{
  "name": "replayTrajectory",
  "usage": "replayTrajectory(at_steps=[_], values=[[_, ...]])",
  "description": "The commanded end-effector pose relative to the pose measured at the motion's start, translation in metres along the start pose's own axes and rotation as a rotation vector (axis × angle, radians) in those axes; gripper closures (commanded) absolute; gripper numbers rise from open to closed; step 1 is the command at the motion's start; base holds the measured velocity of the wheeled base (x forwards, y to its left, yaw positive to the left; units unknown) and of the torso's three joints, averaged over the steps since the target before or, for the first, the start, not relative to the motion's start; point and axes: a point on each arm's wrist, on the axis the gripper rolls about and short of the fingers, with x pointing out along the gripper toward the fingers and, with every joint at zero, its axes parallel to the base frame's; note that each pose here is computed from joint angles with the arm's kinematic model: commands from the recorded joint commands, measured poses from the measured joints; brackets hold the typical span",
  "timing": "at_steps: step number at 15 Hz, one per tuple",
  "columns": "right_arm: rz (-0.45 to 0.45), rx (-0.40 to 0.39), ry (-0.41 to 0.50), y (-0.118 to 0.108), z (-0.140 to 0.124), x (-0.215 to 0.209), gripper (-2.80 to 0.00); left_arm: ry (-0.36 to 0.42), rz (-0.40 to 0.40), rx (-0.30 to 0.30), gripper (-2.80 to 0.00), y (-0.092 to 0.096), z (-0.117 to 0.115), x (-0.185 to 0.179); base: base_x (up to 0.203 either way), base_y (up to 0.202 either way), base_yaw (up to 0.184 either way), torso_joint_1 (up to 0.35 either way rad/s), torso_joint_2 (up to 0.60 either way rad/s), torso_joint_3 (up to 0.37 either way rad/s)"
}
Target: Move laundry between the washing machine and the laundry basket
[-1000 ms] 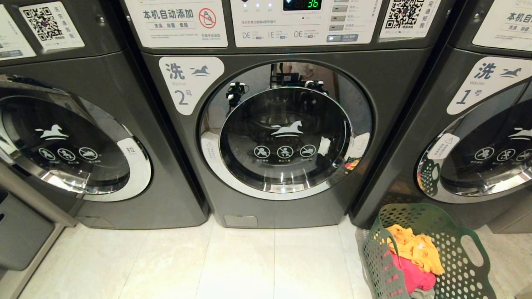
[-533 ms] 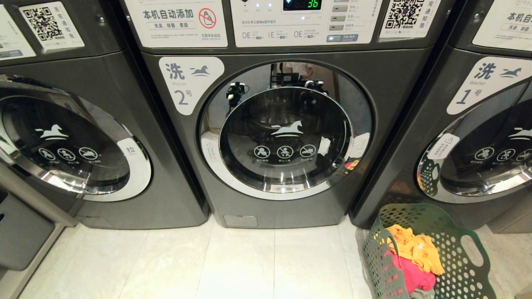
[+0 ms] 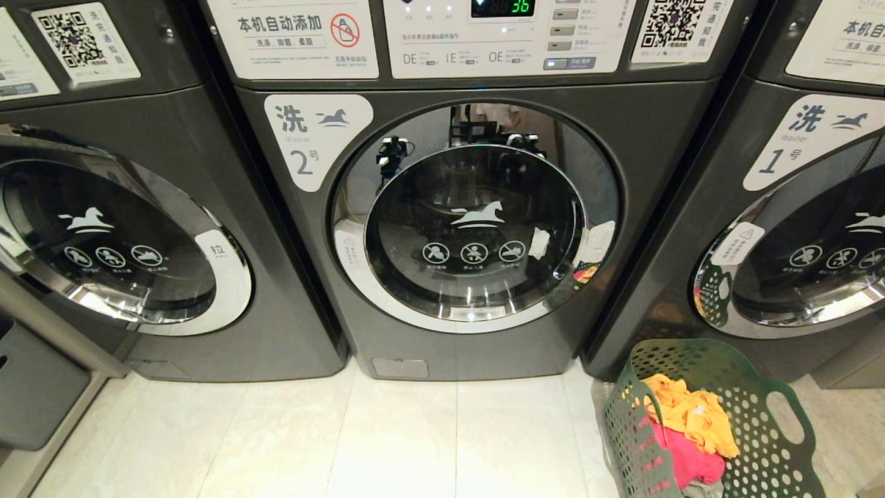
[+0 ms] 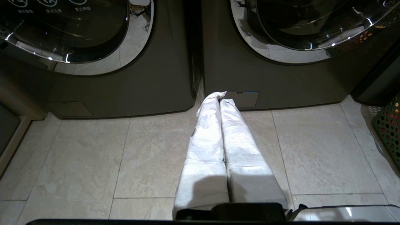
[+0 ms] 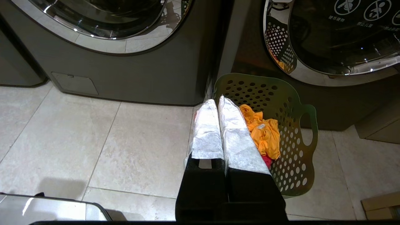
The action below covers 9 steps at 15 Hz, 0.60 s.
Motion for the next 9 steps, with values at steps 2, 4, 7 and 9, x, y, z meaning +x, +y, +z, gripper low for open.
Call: replayTrajectory(at_steps=[2,4,7,9], values=[[0.002,-0.001,0.006,0.0001,-0.0006,0.0003,0.0,0.002,0.0,0.0,0.0,-0.0001,-0.0008,0.0002,0.0,0.0,0.0,0.0,0.0,0.0],[0.001,-0.001,0.006,0.0001,-0.0006,0.0003,0.0,0.002,0.0,0.0,0.0,-0.0001,-0.0008,0.0002,0.0,0.0,0.0,0.0,0.0,0.0],[0.0,-0.039,0.006,0.0001,-0.0005,0.0002,0.0,0.002,0.0,0.0,0.0,-0.0001,-0.0008,0.0002,0.0,0.0,0.0,0.0,0.0,0.0],[0.002,-0.056,0.005,0.0001,-0.0002,0.0002,0.0,0.002,0.0,0.0,0.0,-0.0001,-0.0008,0.0002,0.0,0.0,0.0,0.0,0.0,0.0]])
